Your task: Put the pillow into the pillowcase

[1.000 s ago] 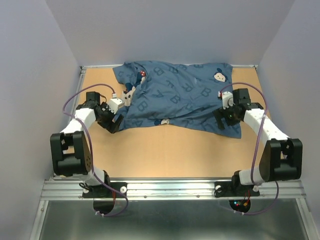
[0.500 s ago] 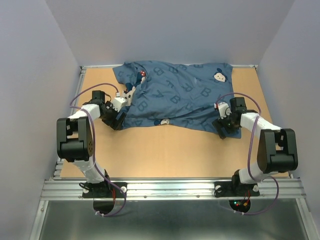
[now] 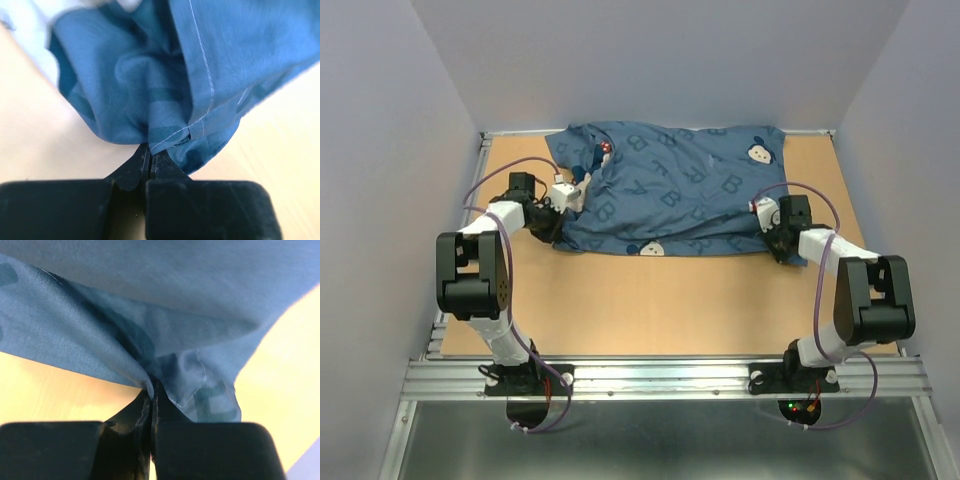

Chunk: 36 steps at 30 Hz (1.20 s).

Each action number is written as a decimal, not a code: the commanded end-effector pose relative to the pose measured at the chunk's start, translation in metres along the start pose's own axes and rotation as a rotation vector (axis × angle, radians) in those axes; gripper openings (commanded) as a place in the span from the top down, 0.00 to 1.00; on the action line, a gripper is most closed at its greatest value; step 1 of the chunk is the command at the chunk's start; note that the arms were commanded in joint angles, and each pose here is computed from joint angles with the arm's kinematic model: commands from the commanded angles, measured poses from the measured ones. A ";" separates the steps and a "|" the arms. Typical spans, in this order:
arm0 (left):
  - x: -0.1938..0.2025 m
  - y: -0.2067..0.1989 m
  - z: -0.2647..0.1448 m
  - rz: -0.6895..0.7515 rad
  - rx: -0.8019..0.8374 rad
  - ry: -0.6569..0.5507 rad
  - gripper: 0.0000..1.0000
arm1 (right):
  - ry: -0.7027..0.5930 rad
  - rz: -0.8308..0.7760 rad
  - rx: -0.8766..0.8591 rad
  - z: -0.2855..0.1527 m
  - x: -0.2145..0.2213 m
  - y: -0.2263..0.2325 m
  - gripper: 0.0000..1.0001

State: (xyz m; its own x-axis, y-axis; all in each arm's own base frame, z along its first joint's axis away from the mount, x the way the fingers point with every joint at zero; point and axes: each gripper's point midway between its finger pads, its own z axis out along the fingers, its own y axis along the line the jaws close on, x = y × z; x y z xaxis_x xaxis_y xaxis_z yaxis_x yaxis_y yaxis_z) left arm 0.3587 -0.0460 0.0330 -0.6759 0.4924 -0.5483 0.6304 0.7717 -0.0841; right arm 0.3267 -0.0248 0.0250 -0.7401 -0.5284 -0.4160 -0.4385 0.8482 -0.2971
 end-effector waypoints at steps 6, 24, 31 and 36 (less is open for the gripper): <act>-0.164 0.033 -0.171 0.014 -0.341 -0.486 1.00 | -0.385 0.170 0.404 -0.139 -0.112 -0.133 0.99; -0.251 -0.034 -0.450 0.235 -0.752 -1.101 1.00 | -0.942 0.258 0.898 -0.433 -0.228 -0.260 1.00; -0.246 0.012 -0.341 0.163 -0.623 -0.907 1.00 | -0.784 0.204 0.793 -0.303 -0.252 -0.278 0.99; -0.255 0.060 -0.254 0.068 -0.544 -0.801 1.00 | -0.623 0.240 0.648 -0.157 -0.254 -0.278 0.99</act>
State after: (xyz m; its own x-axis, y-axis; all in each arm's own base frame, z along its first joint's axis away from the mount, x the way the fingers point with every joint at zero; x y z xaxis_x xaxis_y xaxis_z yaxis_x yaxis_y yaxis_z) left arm 0.4207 -0.0611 0.4111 0.0185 0.2827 -0.9590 0.4074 0.8739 0.2654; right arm 0.5241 -0.0699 0.3961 -0.1829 -0.4689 -0.8641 0.0605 0.8719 -0.4859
